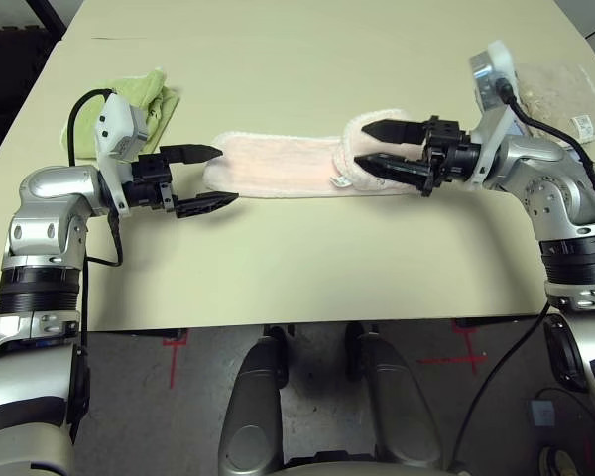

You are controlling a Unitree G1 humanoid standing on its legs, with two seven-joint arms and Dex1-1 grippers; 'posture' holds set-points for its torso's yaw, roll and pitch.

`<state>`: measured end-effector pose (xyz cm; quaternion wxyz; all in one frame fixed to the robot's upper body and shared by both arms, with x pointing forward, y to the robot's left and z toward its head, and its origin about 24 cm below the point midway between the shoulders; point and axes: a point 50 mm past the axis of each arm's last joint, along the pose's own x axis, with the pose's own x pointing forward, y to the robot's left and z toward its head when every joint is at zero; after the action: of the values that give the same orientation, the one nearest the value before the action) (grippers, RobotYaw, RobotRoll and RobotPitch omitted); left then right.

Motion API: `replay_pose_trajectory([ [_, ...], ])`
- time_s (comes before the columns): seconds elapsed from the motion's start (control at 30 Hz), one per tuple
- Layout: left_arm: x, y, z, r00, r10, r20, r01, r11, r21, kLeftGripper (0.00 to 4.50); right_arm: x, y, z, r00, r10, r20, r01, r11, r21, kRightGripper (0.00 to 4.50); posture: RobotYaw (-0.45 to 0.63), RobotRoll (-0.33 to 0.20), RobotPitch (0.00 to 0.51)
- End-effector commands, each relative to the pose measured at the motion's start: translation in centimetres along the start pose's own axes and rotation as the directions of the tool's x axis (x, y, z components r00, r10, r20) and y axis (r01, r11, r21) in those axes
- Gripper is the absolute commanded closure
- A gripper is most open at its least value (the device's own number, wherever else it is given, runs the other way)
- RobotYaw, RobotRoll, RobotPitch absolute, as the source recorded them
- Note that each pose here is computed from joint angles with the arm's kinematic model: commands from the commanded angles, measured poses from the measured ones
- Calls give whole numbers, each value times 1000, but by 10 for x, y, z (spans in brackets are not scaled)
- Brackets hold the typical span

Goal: Fold the towel and set it aside.

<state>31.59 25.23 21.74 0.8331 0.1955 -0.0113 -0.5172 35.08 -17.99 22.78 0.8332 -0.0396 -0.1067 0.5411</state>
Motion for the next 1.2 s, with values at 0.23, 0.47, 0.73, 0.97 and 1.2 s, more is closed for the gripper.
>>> replay_pose_trajectory([
  [0.23,11,-6,-6,997,48,54,-46,999,-27,0,-27,-20,-26,996,10,-89,-26,983,-182,2128,-41,0,283],
  [0.47,10,-8,-6,997,56,56,-55,998,-26,0,-28,-25,-27,996,33,-81,-45,986,-158,4456,-24,0,287],
  [0.73,10,-7,-4,997,51,52,-50,999,-20,0,6,-14,-36,987,134,-89,-147,977,-155,4456,-24,0,284],
  [0.97,12,-7,-2,997,47,56,-46,999,-16,0,31,0,-64,978,162,-131,-173,981,-84,4456,-5,0,281],
  [1.2,10,-12,-2,997,52,53,-51,999,-20,0,17,9,-104,966,99,-238,-98,995,16,4456,19,0,282],
])
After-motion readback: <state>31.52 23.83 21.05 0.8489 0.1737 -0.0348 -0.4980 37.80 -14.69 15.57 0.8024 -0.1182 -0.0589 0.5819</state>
